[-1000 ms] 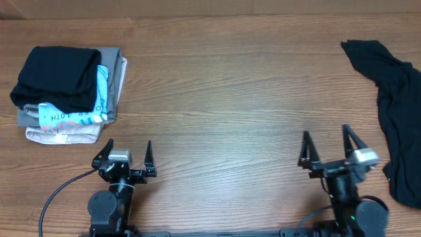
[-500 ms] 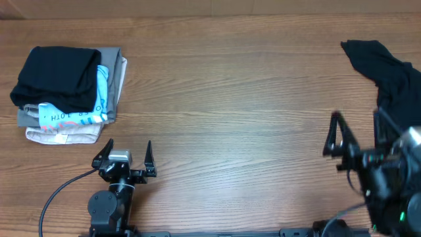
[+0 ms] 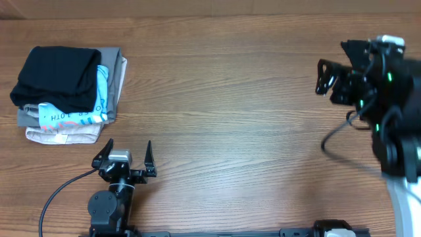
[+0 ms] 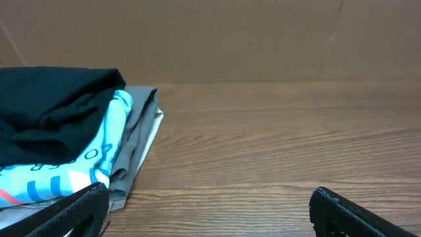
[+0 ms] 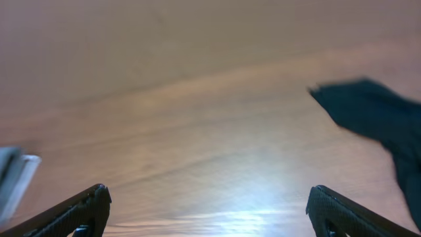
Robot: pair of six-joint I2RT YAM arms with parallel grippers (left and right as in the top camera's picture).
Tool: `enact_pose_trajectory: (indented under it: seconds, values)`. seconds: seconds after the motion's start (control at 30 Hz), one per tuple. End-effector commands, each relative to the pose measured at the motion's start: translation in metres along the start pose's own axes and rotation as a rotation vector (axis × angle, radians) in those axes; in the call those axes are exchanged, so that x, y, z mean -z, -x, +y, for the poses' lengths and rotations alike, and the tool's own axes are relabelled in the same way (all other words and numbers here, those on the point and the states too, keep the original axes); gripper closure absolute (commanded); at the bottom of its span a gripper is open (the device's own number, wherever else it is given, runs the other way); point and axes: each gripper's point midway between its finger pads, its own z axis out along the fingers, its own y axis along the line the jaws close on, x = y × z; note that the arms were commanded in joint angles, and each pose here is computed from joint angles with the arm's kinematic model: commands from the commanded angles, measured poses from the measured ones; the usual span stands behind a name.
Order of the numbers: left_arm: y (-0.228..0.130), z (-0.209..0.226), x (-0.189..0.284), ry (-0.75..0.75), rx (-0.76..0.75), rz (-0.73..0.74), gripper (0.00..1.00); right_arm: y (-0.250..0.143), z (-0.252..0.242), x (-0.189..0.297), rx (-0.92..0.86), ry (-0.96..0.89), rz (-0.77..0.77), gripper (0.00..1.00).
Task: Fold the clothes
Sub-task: 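Reach the right gripper to the black shirt and grasp its edge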
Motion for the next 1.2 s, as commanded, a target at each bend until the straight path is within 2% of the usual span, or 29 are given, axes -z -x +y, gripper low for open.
enact_pose_trajectory:
  seconds: [0.0,0.17,0.37,0.43,0.5,0.87,1.17]
  values:
    - [-0.002,0.000,0.000,0.003,-0.020,-0.005,0.00,0.000,-0.038,-0.028,0.004,-0.121,0.057,0.00]
    - [-0.002,0.000,0.000,0.003,-0.020,-0.005,0.00,-0.034,-0.055,-0.065,-0.024,-0.145,0.230,0.00]
    - [-0.002,0.000,0.000,0.003,-0.020,-0.005,0.00,-0.043,-0.087,-0.082,-0.064,-0.207,0.275,0.00]
    - [-0.002,0.000,0.000,0.003,-0.020,-0.005,0.00,-0.046,-0.111,-0.085,-0.114,-0.238,0.294,0.28]
    - [-0.002,0.000,0.000,0.003,-0.020,-0.005,0.00,-0.048,-0.124,-0.084,-0.155,-0.237,0.300,0.37]
    - [-0.002,0.000,0.000,0.003,-0.020,-0.005,0.00,-0.011,-0.197,-0.062,-0.252,-0.372,0.140,0.35]
    - [-0.002,0.000,0.000,0.003,-0.020,-0.005,0.00,-0.036,-0.237,-0.078,-0.320,-0.439,0.214,0.33]
